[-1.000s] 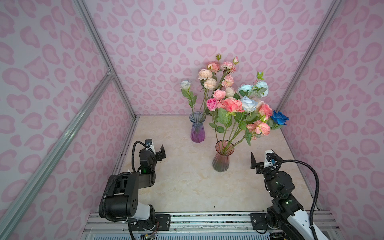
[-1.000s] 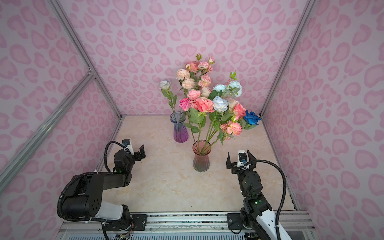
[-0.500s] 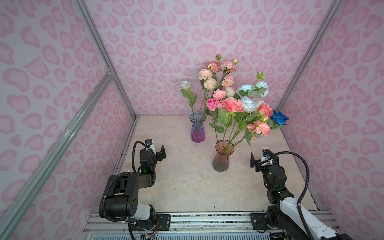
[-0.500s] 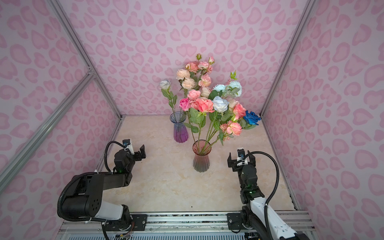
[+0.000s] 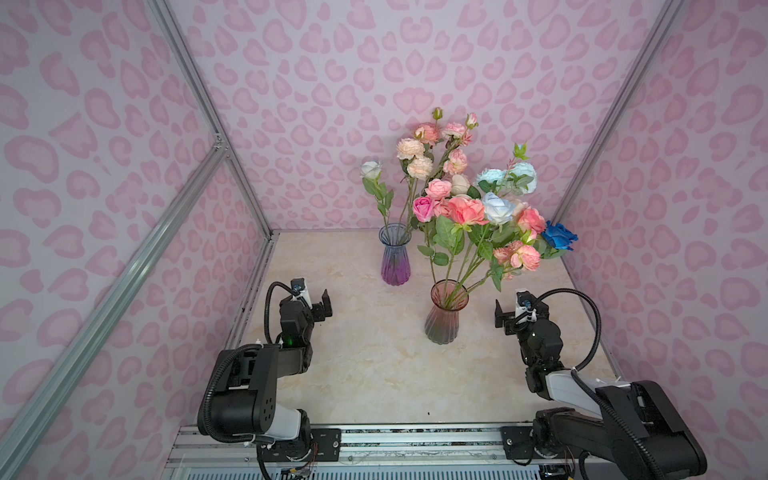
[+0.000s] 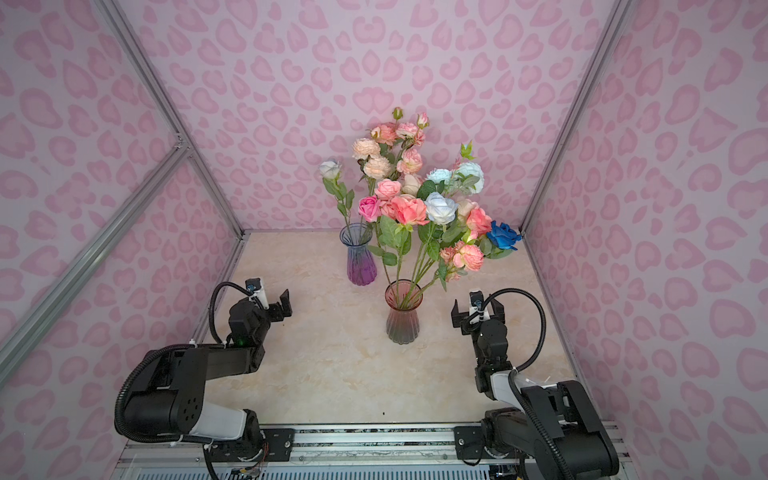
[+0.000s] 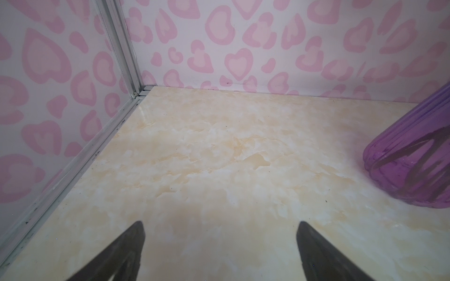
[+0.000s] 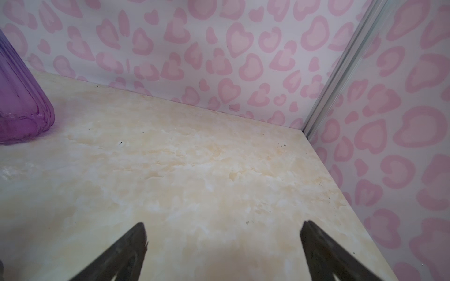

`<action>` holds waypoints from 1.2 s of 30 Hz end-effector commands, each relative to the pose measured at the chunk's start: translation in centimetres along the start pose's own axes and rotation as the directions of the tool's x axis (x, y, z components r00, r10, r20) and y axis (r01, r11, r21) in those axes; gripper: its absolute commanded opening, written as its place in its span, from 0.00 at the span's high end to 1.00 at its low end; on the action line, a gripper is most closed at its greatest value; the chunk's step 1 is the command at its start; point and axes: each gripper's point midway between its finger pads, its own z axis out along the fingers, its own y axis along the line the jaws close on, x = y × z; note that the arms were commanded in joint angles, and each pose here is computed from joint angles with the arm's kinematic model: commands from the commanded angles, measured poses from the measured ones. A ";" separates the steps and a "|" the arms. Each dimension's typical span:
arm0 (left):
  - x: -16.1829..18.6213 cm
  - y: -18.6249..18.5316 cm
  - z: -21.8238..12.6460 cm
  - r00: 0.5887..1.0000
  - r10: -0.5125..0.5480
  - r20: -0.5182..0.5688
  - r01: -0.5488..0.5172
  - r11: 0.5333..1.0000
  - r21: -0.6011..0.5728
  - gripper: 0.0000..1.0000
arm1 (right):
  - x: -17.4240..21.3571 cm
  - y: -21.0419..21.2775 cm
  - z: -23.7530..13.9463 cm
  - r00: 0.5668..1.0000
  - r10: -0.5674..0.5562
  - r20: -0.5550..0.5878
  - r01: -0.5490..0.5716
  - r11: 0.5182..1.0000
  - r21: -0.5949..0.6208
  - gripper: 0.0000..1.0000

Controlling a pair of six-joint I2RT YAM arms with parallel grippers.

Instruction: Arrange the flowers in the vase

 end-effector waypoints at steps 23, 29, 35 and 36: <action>-0.6 0.1 0.1 1.000 0.005 0.023 -0.005 1.000 -0.006 0.02 | 2.8 -3.3 5.8 0.974 0.182 -0.137 -0.161 0.975 0.154 0.00; -0.6 0.1 0.1 1.000 0.005 0.023 -0.005 1.000 -0.006 0.02 | 3.3 -3.9 6.1 0.961 0.224 -0.160 -0.204 0.970 0.132 0.00; -0.7 0.1 0.1 1.000 0.006 0.023 -0.006 1.000 -0.008 0.02 | 3.3 -3.9 6.1 0.962 0.223 -0.157 -0.204 0.970 0.129 0.00; -0.7 0.1 0.1 1.000 0.005 0.025 -0.005 1.000 -0.007 0.02 | 3.3 -3.9 6.1 0.962 0.223 -0.156 -0.204 0.970 0.130 0.00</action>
